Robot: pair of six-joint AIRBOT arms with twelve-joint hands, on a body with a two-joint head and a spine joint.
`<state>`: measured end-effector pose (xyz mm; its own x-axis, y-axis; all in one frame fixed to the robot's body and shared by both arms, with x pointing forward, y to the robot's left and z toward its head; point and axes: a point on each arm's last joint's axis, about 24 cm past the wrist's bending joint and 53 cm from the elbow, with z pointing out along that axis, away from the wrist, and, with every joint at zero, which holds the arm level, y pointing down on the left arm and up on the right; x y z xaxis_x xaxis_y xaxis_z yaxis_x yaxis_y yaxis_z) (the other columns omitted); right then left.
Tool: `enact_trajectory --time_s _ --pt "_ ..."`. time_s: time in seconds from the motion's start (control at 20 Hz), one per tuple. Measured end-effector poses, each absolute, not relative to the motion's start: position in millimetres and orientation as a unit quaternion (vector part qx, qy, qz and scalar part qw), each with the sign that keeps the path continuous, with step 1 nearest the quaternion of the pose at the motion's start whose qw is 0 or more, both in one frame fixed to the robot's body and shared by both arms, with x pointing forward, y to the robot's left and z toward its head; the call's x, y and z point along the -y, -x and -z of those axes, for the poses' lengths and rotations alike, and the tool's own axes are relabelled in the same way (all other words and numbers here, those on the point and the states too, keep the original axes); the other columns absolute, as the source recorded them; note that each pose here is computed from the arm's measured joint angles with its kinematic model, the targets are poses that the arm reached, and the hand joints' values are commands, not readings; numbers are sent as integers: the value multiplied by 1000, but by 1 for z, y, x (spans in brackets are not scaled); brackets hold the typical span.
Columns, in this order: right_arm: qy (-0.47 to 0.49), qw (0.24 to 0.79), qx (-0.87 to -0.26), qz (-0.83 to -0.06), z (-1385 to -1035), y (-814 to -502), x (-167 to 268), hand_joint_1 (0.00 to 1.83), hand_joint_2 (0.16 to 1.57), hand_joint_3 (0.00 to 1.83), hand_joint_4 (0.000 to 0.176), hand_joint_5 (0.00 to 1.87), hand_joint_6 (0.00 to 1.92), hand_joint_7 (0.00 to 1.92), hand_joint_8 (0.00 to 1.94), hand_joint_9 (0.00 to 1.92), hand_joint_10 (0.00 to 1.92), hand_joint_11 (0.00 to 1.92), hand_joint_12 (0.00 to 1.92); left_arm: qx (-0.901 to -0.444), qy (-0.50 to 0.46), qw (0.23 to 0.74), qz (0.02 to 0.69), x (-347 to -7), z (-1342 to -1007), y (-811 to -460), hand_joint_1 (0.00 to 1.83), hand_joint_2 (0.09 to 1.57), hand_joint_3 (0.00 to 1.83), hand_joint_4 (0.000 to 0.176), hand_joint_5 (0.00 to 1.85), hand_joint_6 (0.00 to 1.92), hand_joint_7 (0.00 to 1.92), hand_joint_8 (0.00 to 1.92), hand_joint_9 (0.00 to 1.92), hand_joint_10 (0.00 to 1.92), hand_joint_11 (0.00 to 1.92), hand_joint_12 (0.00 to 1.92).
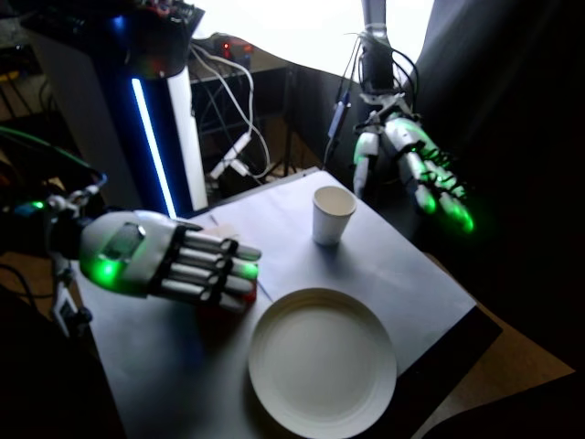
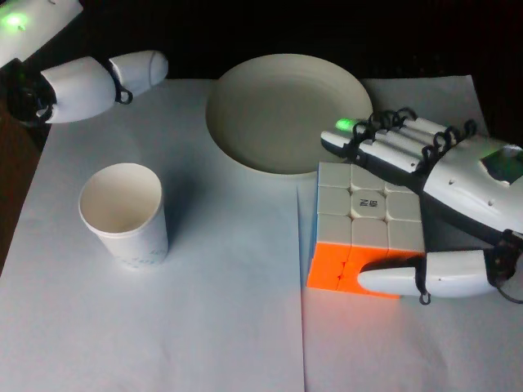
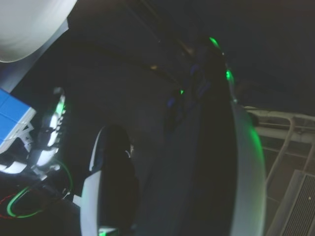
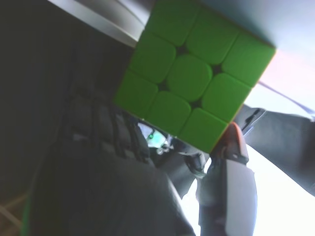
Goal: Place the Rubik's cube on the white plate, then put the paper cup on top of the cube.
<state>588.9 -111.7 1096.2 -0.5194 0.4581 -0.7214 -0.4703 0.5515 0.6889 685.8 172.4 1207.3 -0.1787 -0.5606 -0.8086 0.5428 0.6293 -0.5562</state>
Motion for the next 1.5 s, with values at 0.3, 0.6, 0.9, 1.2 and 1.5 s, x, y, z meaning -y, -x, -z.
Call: enact_trajectory --time_s 0.3,0.6,0.9,1.2,1.5 --pt "-9 496 -721 -484 -1103 -591 113 1144 1146 0 0 170 1565 248 1773 335 1919 237 1921 -635 11 642 431 -174 -1207 -686 399 1362 2 88 72 1 0 0 0 0 0 274" --pt "-20 519 -697 -495 -1119 -596 118 1129 1165 0 0 162 1458 239 1672 393 1921 512 1921 -635 11 642 430 -175 -1207 -686 389 1365 2 92 75 0 0 0 0 0 0 268" --pt "-13 557 -657 -508 -1159 -605 124 1083 1176 0 0 142 1420 209 1523 354 1750 509 1920 -635 13 641 430 -176 -1206 -686 414 1359 0 98 67 1 0 0 0 0 0 180" --pt "1 594 -607 -528 -1200 -625 116 1104 1151 0 0 129 1320 154 1488 341 1781 528 1921 -634 17 642 432 -176 -1207 -686 404 1359 0 92 74 0 0 0 0 0 0 226" --pt "-18 609 -593 -526 -1210 -675 96 1124 1136 0 0 238 1292 280 1508 452 1821 599 1921 -632 17 644 430 -178 -1207 -686 376 1355 0 108 82 2 0 0 0 0 0 328"
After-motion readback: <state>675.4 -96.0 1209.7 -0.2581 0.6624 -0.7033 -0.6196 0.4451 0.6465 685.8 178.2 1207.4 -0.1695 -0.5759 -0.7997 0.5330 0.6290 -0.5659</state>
